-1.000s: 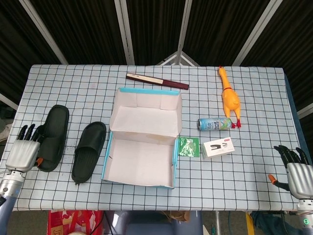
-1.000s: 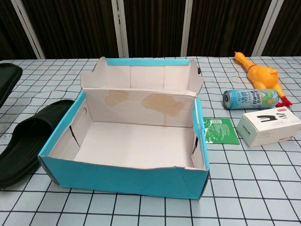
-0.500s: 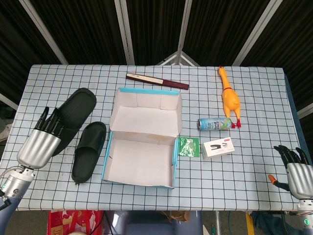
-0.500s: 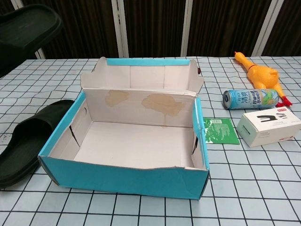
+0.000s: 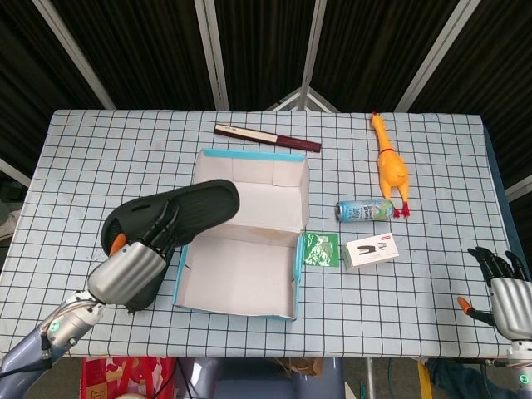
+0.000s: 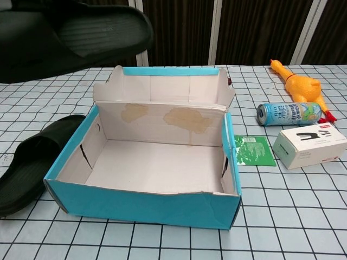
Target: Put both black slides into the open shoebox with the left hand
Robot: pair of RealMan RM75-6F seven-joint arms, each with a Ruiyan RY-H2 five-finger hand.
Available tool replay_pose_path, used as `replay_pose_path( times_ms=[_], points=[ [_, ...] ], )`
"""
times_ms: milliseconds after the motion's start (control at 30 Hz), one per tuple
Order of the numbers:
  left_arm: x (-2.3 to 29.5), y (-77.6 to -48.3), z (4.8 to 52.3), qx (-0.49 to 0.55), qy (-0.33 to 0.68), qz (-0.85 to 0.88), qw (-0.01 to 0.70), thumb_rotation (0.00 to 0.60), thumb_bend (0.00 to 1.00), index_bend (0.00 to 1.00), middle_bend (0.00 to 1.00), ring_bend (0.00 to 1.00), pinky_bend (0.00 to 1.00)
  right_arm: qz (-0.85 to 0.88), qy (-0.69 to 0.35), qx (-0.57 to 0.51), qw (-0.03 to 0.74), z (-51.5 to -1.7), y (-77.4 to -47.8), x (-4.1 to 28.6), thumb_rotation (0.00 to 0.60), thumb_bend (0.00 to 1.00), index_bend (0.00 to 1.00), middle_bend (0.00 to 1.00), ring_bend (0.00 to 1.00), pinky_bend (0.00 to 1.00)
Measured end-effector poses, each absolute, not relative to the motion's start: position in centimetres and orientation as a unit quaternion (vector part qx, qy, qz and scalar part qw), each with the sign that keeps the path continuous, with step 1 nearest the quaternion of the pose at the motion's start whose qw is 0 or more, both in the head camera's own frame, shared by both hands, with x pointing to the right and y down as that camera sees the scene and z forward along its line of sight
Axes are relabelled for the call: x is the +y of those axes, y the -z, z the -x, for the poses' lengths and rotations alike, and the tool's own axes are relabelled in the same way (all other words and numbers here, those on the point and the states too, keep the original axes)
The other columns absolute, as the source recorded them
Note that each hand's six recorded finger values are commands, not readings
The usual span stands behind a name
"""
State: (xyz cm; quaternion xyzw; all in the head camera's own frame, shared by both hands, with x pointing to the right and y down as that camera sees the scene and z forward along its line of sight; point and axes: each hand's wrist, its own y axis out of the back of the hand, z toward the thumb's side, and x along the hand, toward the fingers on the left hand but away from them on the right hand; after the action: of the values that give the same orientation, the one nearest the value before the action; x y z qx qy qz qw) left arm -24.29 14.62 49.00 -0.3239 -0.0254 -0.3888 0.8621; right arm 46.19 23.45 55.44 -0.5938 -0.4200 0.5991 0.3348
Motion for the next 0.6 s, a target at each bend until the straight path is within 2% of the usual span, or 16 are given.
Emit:
replay_pose_path(
  times_ms=[333, 600],
  points=[
    [16.0, -49.7, 18.8, -0.088, 0.28, 0.262, 0.919, 0.6, 0.62, 0.61, 0.25, 0.0, 0.04, 0.594, -0.599, -0.422, 0.332, -46.4, -55.4, 23.4, 0.6, 0.23, 0.18, 0.16, 0.2, 0.08],
    [16.7, -50.2, 17.0, -0.111, 0.224, 0.217, 0.944, 0.6, 0.63, 0.62, 0.27, 0.0, 0.07, 0.595, -0.598, -0.423, 0.331, -46.4, -55.3, 23.5, 0.6, 0.23, 0.18, 0.16, 0.2, 0.08]
  ],
)
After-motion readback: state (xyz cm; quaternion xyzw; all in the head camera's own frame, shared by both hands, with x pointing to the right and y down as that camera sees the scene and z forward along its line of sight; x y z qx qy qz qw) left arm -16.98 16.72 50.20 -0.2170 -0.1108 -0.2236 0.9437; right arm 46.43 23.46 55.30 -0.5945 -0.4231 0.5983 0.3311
